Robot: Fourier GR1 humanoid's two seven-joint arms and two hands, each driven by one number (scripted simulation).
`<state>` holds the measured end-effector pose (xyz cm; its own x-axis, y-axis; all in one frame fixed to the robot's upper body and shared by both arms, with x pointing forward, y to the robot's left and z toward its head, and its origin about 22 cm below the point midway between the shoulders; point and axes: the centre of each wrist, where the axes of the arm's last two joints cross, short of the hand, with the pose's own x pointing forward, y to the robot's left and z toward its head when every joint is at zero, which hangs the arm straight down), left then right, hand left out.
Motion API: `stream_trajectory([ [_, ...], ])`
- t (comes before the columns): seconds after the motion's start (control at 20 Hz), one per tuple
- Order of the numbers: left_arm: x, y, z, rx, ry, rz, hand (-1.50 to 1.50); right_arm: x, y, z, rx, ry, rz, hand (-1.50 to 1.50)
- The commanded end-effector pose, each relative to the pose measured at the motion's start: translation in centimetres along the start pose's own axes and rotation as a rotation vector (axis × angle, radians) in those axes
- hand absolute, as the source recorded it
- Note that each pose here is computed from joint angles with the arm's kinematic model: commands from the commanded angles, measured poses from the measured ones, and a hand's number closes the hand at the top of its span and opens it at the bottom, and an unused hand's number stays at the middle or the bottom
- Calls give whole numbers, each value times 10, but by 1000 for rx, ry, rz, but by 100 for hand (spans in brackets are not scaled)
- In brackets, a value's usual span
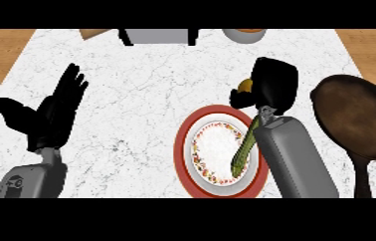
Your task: Pick the lemon from the plate and place it in the pan
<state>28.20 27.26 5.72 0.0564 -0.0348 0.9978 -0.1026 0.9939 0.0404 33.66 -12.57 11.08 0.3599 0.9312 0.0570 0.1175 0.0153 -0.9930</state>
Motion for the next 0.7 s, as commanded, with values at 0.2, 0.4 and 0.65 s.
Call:
stream_trajectory([
  [0.2, -1, 13, 6, -7, 4, 4, 0, -4, -76, 21, -138, 94, -40, 150],
  [0.4, 14, 1, 11, -3, -9, 8, 0, -44, -85, 2, -203, 169, -76, 150],
  [0.65, 26, 1, 15, 8, -4, 6, 0, -85, -71, -14, -239, 255, -84, 150],
])
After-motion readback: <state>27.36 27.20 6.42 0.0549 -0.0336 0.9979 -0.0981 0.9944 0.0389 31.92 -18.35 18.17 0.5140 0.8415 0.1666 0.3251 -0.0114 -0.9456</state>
